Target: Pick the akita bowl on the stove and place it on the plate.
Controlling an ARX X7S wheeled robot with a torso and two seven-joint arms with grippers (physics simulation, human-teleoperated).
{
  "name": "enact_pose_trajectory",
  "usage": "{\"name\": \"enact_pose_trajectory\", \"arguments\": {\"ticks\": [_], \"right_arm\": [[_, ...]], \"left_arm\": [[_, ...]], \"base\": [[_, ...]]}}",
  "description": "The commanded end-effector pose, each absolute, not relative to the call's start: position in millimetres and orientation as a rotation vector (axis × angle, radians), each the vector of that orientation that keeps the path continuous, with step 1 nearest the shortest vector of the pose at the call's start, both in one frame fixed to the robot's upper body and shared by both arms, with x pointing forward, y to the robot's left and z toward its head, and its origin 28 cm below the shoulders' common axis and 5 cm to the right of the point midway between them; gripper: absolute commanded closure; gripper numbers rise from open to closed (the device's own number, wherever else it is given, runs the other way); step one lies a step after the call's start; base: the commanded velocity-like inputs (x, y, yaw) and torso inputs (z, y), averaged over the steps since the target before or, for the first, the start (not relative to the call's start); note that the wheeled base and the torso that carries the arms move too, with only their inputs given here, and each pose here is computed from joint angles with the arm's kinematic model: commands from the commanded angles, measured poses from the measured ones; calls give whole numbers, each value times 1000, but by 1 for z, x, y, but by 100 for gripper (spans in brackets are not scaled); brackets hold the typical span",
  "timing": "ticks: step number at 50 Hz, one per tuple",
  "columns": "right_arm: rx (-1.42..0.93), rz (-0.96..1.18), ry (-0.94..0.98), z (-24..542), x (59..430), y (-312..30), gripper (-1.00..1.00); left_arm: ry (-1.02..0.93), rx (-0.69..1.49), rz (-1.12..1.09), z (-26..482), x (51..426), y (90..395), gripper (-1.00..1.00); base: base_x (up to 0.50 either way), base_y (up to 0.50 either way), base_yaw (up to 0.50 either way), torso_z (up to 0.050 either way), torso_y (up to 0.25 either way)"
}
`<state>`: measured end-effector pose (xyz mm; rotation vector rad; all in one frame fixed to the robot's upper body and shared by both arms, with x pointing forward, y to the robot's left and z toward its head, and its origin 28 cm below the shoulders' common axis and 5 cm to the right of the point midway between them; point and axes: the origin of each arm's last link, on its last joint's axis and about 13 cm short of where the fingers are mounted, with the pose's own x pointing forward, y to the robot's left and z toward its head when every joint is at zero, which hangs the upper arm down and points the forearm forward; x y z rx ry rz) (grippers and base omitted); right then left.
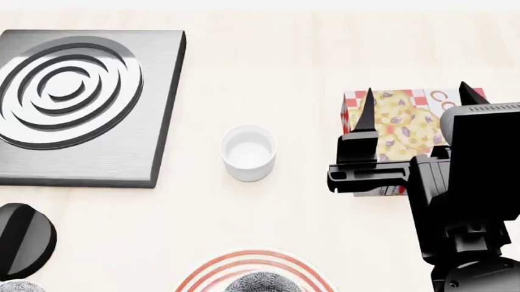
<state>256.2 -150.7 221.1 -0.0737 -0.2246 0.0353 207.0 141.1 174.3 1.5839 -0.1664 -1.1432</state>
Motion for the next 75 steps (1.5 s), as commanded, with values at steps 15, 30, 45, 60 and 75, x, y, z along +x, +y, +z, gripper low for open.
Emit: {"name": "enact_pose_trajectory", "arguments": {"ticks": [15,30,45,60,75], "right_arm": [[-64,41,-218,221,256,-150,-100],[-63,39,-216,220,256,-150,-100],[-61,38,-215,220,256,-150,-100],[-59,37,-214,221,256,-150,-100],[-62,38,-214,220,256,-150,-100]], "left_arm": [[-194,1554,-1129,175,204,139,-100],[-225,1518,-1116,183,204,135,-100],[-235,1512,-1122,182,202,132,-100],[-305,1413,-1107,189,198,122,-100],[-345,1271,-1067,197,197,117,-100]], "base": [[0,0,0,0,0],[0,0,0,0,0],[0,0,0,0,0],[0,0,0,0,0],[0,0,0,0,0]]}}
